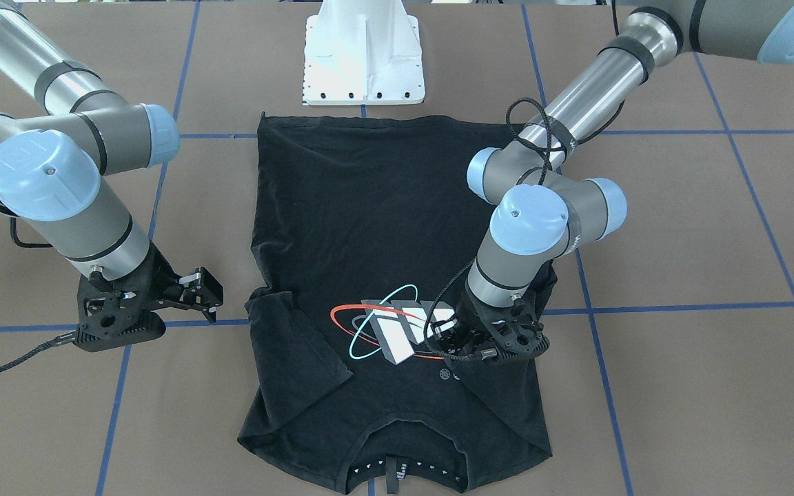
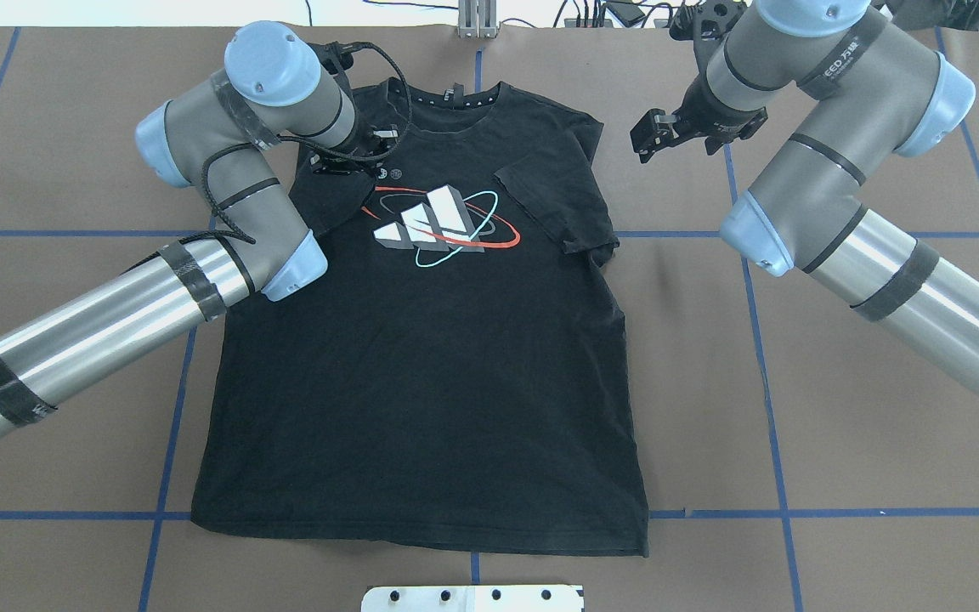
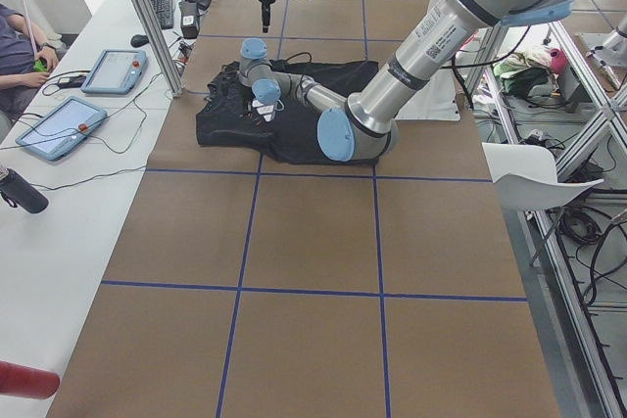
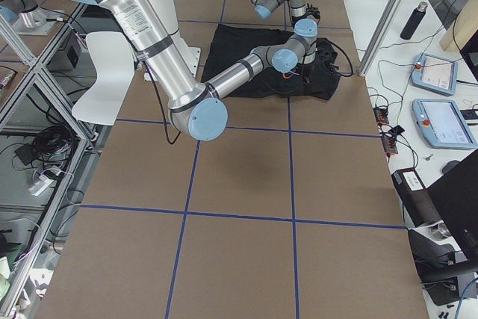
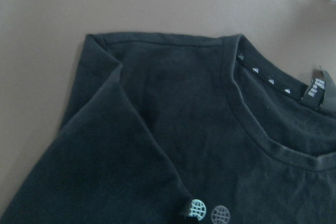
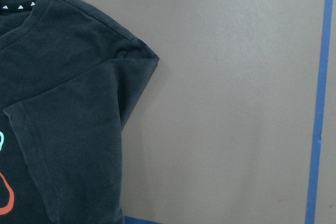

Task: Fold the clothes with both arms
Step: 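Fold the sleeve nearest the left gripper inward toward the collar, then move both grippers to the hem corners nearest the robot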

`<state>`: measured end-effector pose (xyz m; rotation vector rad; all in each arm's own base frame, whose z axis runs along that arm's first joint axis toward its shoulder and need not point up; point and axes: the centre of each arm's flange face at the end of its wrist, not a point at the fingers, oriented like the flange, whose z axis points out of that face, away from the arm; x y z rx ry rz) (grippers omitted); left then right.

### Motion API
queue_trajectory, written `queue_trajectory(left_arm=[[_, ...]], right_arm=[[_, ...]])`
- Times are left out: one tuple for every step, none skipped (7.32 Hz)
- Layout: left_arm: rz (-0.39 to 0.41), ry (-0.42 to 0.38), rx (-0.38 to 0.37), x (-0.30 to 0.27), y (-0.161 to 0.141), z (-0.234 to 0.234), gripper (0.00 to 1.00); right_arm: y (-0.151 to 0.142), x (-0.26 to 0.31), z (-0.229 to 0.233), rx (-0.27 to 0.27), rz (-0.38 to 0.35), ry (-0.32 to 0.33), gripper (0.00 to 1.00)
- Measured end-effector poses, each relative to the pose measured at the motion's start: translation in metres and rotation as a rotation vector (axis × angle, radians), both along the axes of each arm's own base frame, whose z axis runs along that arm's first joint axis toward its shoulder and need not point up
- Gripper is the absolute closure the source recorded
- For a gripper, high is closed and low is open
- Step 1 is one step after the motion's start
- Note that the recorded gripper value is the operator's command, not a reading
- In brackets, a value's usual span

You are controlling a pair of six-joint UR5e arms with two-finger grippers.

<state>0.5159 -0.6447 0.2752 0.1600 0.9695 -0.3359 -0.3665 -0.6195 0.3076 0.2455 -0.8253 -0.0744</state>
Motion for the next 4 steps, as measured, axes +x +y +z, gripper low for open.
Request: queue_trajectory(left_arm=[[0.019,0.004,0.044,-0.006,0.002,-0.01,0.0],[0.038,0.011,0.093,-0.018,0.008,-0.016,0.0],[0.059,0.017,0.132,-0.036,0.023,-0.007,0.0],[0.085,0.025,0.17,-0.061,0.049,0.009,0.0]], right_arm=[[0.001,-0.001,-0.001,-0.002,0.002,-0.002,0.0],[0.002,-0.002,-0.004,-0.005,0.006,-0.007,0.0],[0.006,-0.004,-0.008,-0.019,0.019,-0.019,0.0],[0.019,-0.012,-0.016,-0.04,0.041,-0.038,0.0]])
